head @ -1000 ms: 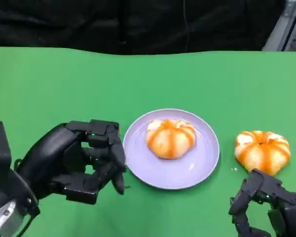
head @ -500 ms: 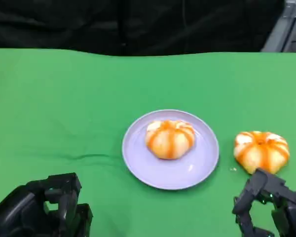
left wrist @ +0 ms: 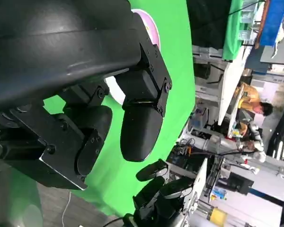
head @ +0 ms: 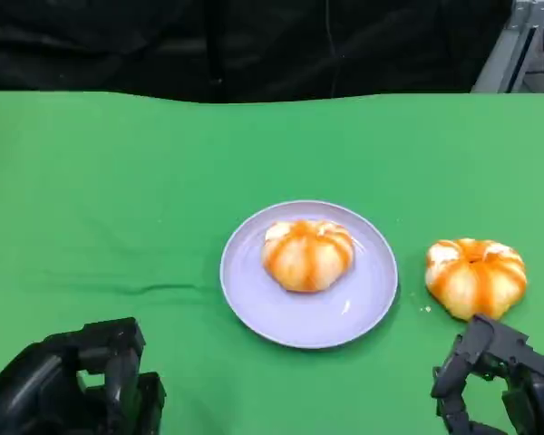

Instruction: Grasp the bread from the table and place it into the plate.

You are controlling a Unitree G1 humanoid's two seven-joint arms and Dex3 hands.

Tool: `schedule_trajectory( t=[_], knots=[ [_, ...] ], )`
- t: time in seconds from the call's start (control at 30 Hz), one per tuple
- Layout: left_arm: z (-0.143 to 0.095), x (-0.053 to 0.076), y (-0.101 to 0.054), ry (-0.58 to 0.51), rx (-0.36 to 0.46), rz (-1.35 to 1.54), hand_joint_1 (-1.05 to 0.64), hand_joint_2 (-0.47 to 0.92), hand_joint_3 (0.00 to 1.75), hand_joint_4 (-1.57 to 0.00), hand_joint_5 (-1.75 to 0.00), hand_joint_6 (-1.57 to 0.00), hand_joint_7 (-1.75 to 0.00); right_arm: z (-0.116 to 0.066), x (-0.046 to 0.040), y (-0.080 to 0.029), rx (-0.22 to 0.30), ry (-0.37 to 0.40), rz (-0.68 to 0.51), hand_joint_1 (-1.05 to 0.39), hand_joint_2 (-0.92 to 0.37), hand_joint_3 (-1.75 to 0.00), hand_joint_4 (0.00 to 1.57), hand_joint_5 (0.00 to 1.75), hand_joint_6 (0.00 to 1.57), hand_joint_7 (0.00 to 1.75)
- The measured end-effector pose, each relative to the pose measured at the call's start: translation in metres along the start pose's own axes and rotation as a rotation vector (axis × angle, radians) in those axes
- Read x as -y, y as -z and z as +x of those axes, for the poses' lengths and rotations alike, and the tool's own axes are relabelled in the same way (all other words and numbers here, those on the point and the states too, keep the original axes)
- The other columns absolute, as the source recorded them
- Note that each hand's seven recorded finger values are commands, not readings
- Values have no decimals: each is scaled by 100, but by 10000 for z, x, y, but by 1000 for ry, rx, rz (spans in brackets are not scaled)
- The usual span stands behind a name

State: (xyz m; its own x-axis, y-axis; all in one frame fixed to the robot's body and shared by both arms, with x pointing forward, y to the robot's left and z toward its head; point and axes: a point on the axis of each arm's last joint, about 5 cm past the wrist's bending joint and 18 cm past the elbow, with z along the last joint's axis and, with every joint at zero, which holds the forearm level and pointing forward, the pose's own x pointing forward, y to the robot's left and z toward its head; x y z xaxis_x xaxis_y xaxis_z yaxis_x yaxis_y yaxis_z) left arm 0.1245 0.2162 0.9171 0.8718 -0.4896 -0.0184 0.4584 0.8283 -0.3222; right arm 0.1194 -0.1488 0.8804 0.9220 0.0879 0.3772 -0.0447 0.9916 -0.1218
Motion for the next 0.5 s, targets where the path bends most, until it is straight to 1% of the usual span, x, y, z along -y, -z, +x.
schedule_trajectory(
  t=[0.17, 0.5],
  knots=[
    [8, 2, 0, -2, 5, 10, 26, 55, 170, -104, -175, -91, -175, 2, 1, -3, 4, -2, 2, -12, -55, -115, 84, 175, 75, 155],
    [22, 6, 32, -7, 0, 11, 24, 55, 168, -103, -175, -88, -175, 2, 3, -9, 7, -4, 5, -10, -56, -115, 83, 175, 75, 153]
  ],
)
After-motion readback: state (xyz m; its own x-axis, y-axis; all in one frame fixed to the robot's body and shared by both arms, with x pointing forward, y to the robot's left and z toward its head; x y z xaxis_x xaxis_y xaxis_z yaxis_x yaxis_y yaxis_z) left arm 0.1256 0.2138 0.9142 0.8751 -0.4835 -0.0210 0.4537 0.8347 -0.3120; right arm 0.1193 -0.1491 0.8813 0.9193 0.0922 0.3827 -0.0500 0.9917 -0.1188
